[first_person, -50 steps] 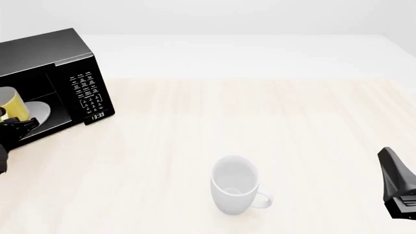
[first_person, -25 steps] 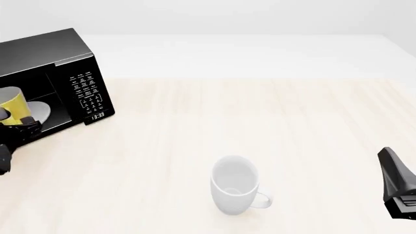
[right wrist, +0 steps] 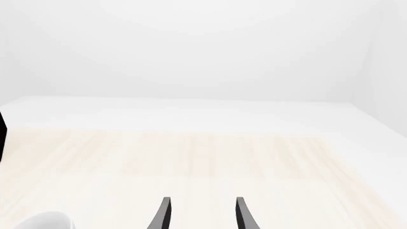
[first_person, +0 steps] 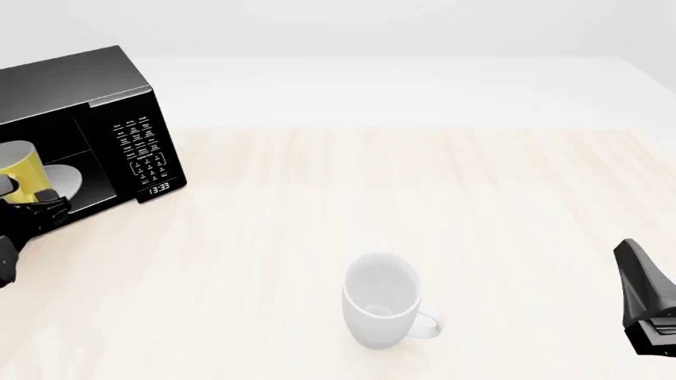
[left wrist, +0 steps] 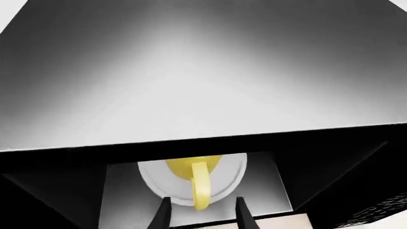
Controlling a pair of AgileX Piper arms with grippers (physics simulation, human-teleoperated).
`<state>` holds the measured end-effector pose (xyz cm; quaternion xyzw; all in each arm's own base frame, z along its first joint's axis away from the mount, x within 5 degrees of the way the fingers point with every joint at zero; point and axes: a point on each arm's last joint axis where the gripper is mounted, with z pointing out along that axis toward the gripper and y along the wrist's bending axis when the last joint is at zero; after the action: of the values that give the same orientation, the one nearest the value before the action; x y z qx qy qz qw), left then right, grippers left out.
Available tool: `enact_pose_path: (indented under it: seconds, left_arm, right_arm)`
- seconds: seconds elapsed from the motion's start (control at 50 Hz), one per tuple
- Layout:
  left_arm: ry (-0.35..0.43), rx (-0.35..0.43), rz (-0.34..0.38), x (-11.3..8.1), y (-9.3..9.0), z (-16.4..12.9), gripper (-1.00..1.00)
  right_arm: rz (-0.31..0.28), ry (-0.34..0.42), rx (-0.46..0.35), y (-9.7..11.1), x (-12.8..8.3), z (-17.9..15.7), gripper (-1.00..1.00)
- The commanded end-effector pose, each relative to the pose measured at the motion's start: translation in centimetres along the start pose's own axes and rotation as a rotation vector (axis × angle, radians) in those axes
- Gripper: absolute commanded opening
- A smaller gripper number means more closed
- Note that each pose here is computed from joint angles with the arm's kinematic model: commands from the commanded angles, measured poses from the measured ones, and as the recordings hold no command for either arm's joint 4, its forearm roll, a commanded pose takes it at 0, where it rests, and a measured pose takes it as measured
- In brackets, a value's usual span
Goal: Put the yellow and white mug in the microwave and close it.
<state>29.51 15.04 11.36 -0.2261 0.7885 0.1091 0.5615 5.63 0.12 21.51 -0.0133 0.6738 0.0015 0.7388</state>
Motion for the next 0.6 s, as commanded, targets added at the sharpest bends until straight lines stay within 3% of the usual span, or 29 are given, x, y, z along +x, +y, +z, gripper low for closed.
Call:
enact_pose_path:
  seconds: [0.02,0.6]
  left_arm:
    - [-0.028,0.027,0.005,-0.9,-0.9,-2.7,1.0]
    - [-0.08,0.023,0.006,-3.4,-0.8,-7.9,1.0]
  right_arm:
    - [0.002,0.0,0.008,0.0,0.0,0.0,1.0]
    - [0.002,0.0,0.008,0.0,0.0,0.0,1.0]
